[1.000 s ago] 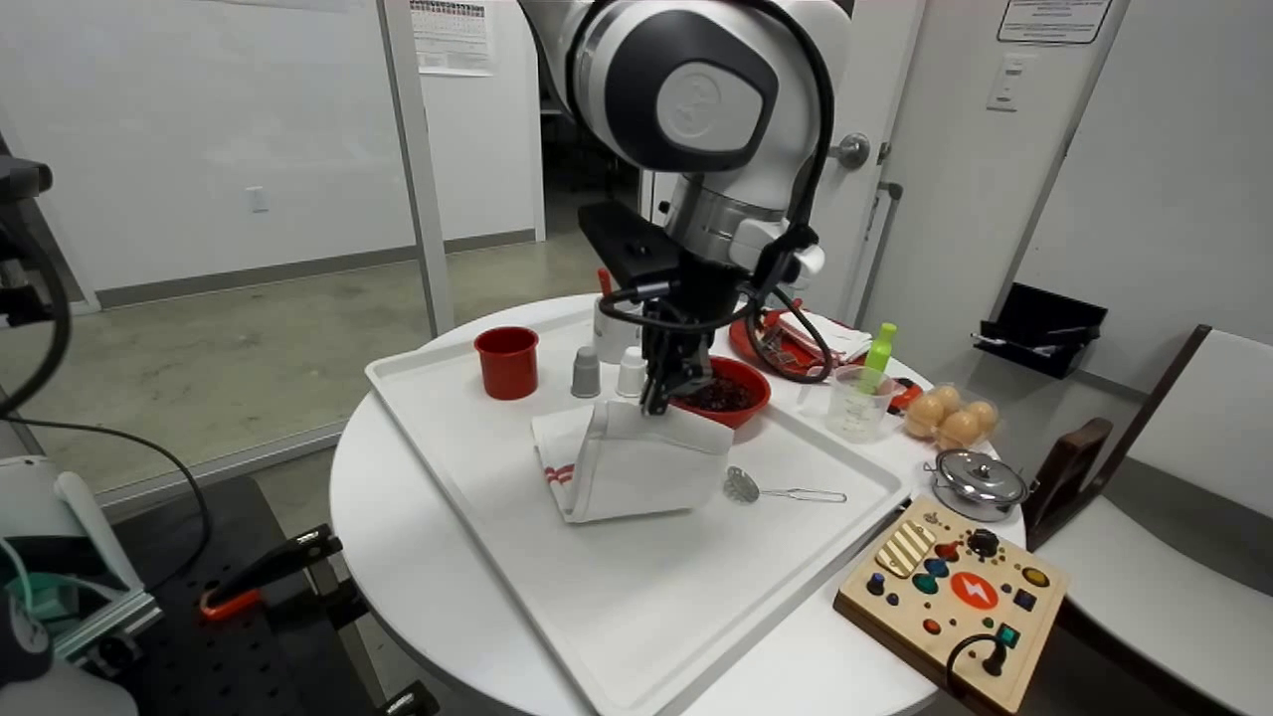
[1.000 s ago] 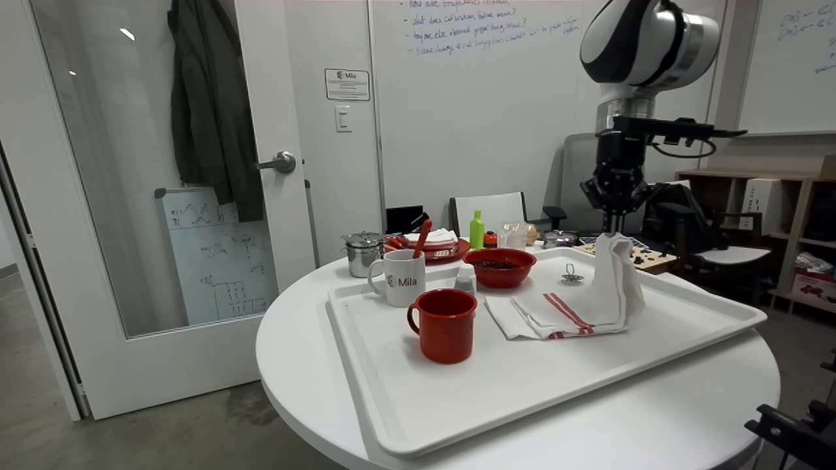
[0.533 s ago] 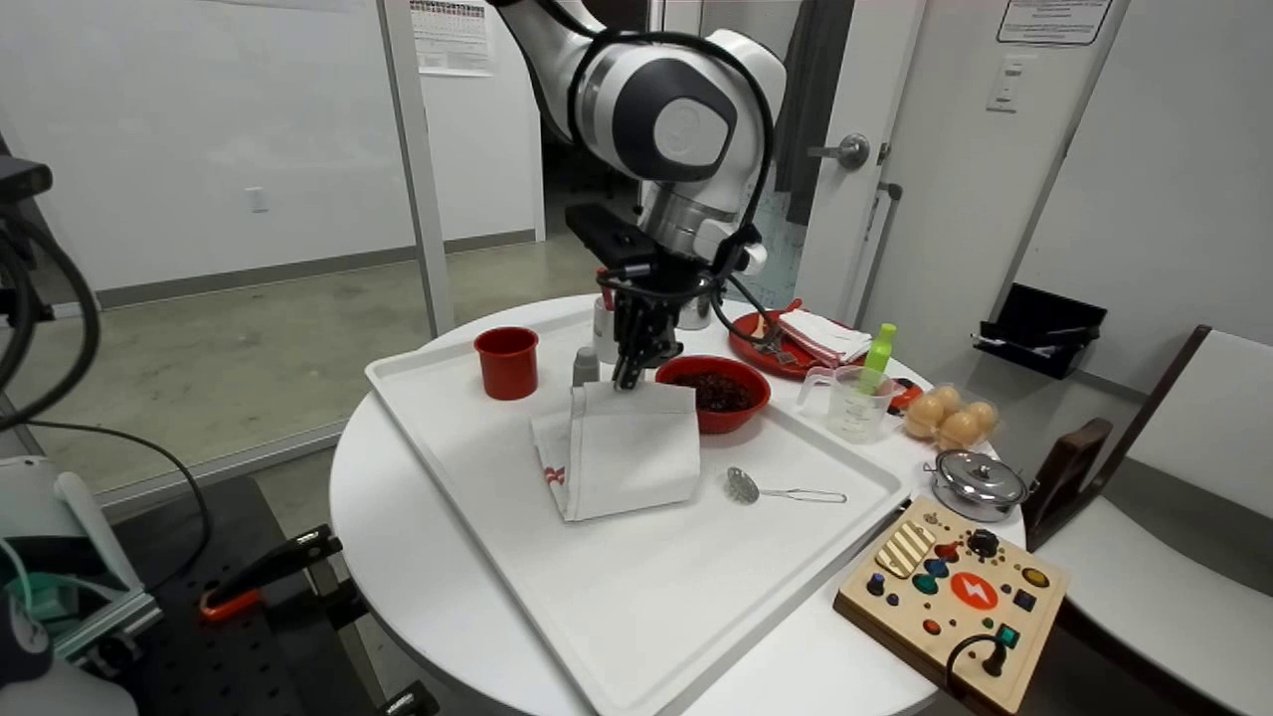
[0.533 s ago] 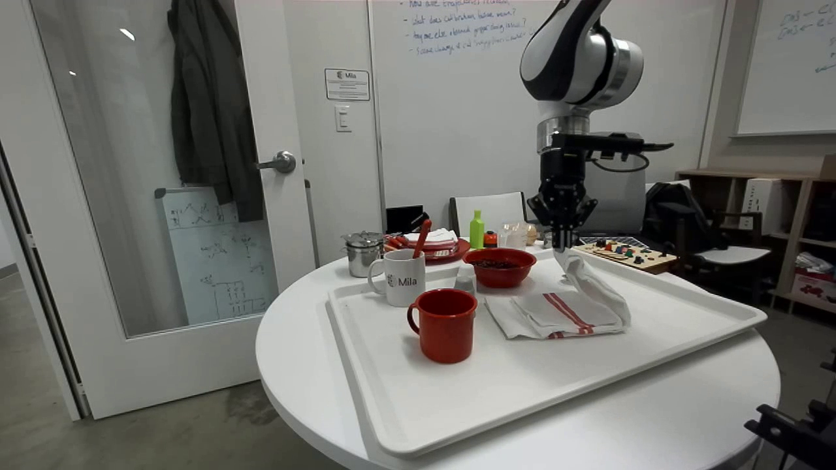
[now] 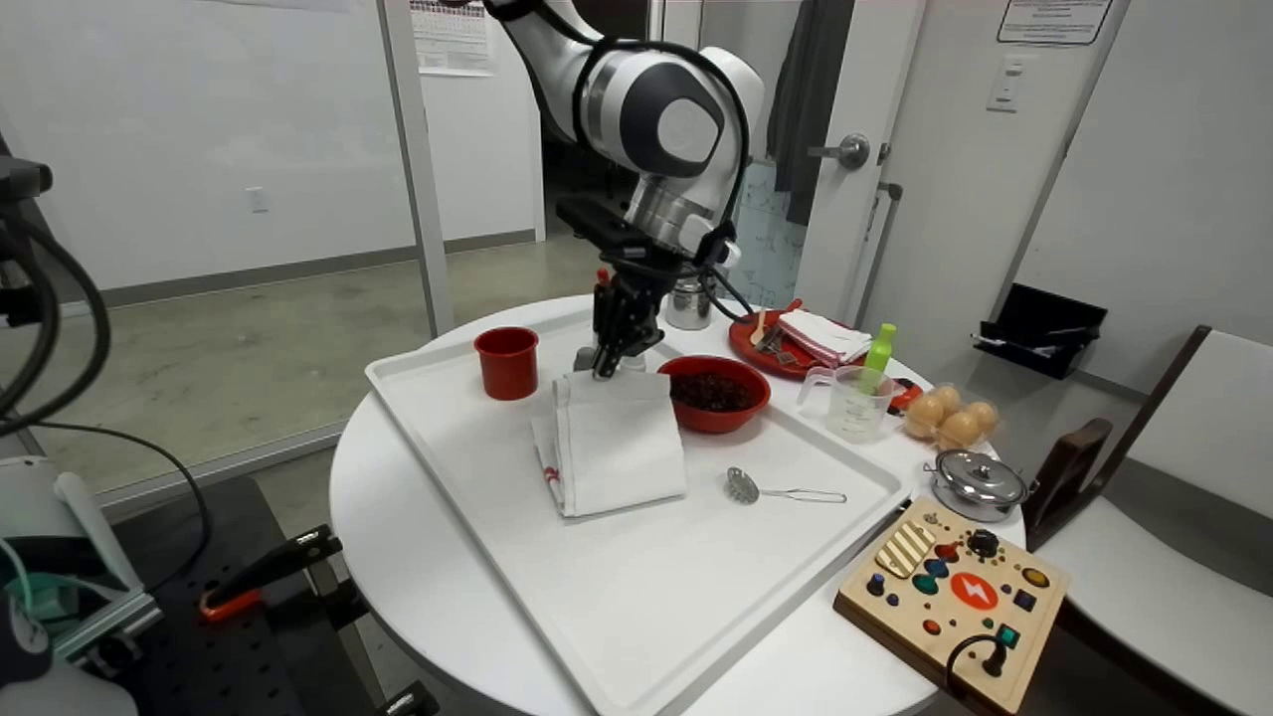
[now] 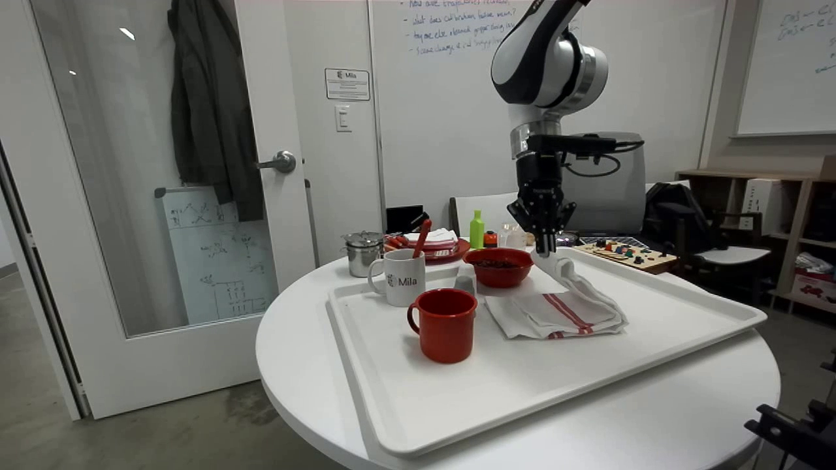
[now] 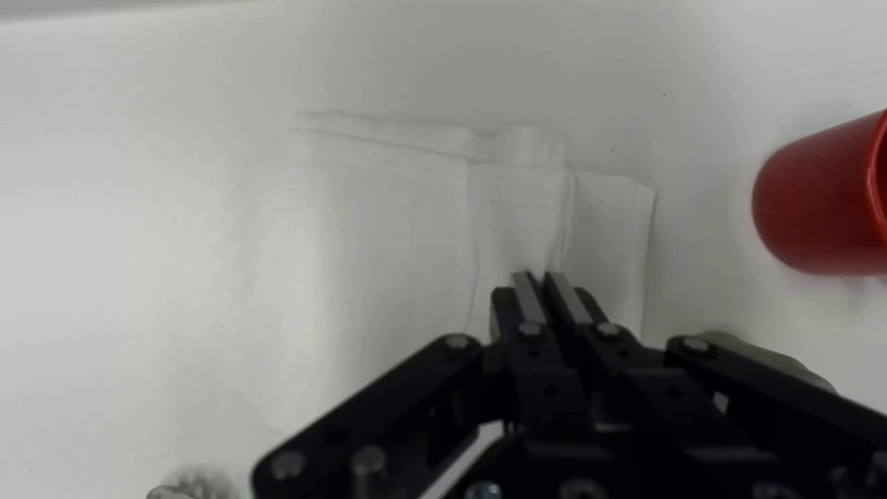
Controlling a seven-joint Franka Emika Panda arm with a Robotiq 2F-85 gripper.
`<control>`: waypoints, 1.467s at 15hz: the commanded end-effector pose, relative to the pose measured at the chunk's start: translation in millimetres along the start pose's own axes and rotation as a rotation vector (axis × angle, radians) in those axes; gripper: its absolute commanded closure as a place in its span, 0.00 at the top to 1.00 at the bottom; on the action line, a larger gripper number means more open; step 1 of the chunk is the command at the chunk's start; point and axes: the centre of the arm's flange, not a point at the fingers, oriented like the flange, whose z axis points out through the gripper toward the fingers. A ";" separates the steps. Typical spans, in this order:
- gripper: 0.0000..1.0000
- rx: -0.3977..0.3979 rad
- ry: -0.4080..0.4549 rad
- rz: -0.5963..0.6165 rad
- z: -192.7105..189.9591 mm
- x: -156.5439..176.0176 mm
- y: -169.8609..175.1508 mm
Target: Fold the towel
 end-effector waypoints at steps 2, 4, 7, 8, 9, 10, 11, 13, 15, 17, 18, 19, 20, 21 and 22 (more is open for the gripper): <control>0.08 -0.045 -0.035 -0.056 22.0 1.2 -42.2; 0.33 -0.059 -0.041 -0.082 34.6 -0.7 -61.8; 0.47 -0.081 -0.064 -0.123 49.8 -6.0 -87.1; 0.55 -0.088 -0.060 -0.127 52.1 -7.5 -92.1; 0.62 -0.093 -0.053 -0.125 52.3 -7.8 -94.2; 0.68 -0.096 -0.047 -0.127 50.6 -7.9 -94.4; 0.77 -0.098 -0.051 -0.125 43.0 -9.0 -90.1; 0.92 -0.112 -0.038 -0.093 19.8 -13.9 -69.3; 1.00 -0.137 0.018 -0.052 -9.2 -25.5 -36.0; 1.00 -0.152 0.092 0.028 -36.5 -35.8 7.8; 1.00 -0.158 0.116 0.076 -47.0 -41.1 30.9; 1.00 -0.161 0.136 0.118 -57.2 -49.2 54.1; 1.00 -0.165 0.144 0.157 -63.6 -56.3 73.1; 1.00 -0.163 0.144 0.182 -67.2 -64.2 92.9; 1.00 -0.149 0.140 0.198 -70.0 -71.3 110.9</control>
